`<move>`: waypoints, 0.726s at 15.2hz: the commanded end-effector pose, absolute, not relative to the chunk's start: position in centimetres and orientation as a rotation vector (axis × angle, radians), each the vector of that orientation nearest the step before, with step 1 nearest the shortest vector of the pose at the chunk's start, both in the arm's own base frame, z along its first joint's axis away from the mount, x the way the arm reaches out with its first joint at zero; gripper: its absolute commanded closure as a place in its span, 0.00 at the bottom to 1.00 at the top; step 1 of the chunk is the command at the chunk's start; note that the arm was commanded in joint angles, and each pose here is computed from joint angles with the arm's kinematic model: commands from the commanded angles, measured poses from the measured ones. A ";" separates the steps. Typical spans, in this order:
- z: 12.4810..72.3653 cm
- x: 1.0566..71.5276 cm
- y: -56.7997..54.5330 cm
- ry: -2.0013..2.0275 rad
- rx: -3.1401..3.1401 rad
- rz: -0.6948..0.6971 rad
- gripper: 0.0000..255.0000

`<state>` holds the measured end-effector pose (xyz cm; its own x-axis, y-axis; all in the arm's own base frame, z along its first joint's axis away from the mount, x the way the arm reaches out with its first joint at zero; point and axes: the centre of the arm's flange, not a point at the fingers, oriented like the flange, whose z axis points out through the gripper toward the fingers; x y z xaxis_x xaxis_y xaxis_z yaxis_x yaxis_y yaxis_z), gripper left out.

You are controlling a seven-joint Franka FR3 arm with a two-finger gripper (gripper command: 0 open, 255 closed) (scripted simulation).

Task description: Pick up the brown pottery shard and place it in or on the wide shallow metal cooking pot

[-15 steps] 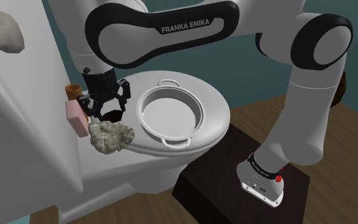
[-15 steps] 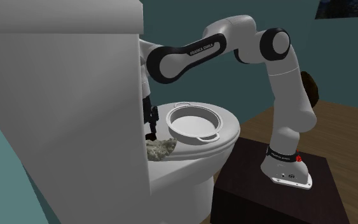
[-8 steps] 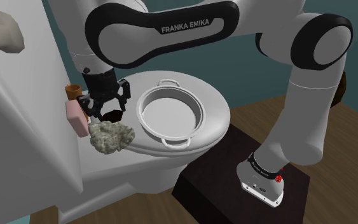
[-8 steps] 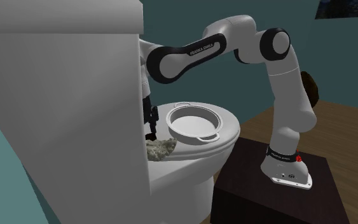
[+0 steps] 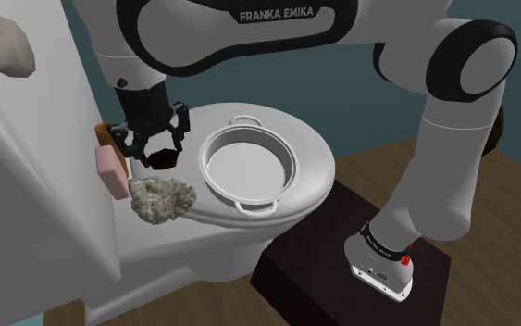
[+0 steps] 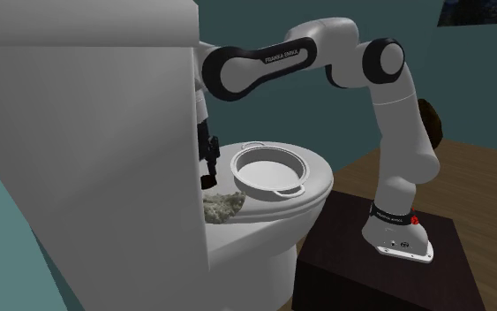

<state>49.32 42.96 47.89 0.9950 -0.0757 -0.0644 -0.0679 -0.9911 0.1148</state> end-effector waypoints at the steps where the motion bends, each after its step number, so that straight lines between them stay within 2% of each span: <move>1: 49.0 49.3 43.0 -0.109 3.025 -0.105 1.00; 11: 54.3 49.3 43.0 -0.109 3.025 -0.105 1.00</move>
